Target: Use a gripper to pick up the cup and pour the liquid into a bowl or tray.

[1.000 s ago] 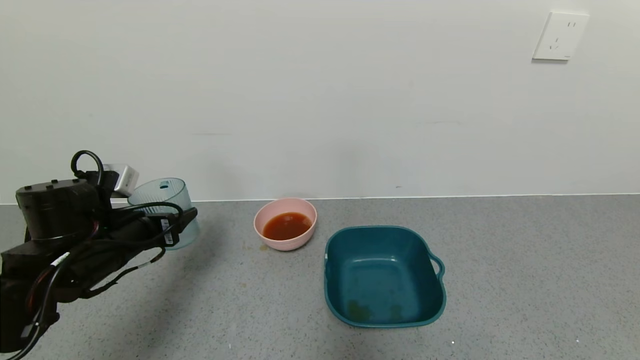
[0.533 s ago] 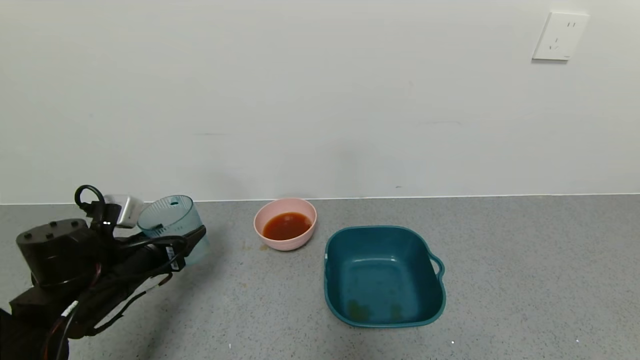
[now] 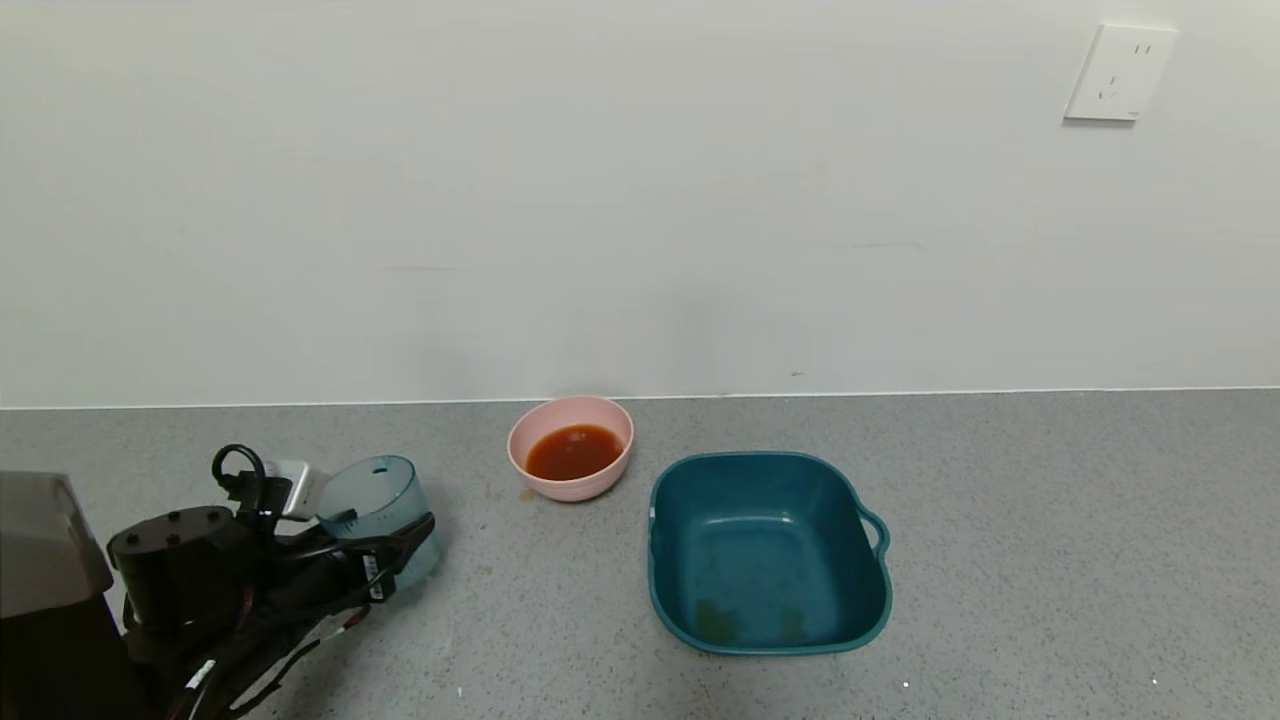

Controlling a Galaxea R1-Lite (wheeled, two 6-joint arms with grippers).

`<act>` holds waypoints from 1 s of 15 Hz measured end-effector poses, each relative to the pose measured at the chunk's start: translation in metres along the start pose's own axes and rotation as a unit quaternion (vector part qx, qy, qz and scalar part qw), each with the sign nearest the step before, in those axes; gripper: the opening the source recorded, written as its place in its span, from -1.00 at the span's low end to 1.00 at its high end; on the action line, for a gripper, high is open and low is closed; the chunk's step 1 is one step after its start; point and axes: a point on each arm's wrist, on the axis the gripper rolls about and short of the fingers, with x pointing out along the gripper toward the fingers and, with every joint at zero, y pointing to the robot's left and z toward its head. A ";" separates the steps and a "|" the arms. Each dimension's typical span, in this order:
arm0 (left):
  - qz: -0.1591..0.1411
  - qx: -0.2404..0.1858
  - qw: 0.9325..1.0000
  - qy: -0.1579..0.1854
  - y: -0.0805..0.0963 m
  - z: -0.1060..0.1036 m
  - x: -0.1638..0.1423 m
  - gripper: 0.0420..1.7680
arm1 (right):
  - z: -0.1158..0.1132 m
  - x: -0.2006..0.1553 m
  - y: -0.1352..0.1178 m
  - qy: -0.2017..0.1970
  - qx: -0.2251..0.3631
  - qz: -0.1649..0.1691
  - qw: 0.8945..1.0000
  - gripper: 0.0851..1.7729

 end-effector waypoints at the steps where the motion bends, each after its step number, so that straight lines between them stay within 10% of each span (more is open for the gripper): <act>1: 0.000 0.000 1.000 0.004 0.000 -0.002 0.001 0.43 | 0.000 0.000 0.000 0.000 0.000 0.000 1.000 0.93; 15: -0.001 -0.001 1.000 0.009 0.001 -0.006 0.010 0.68 | 0.000 0.000 0.000 0.000 0.000 0.000 1.000 0.93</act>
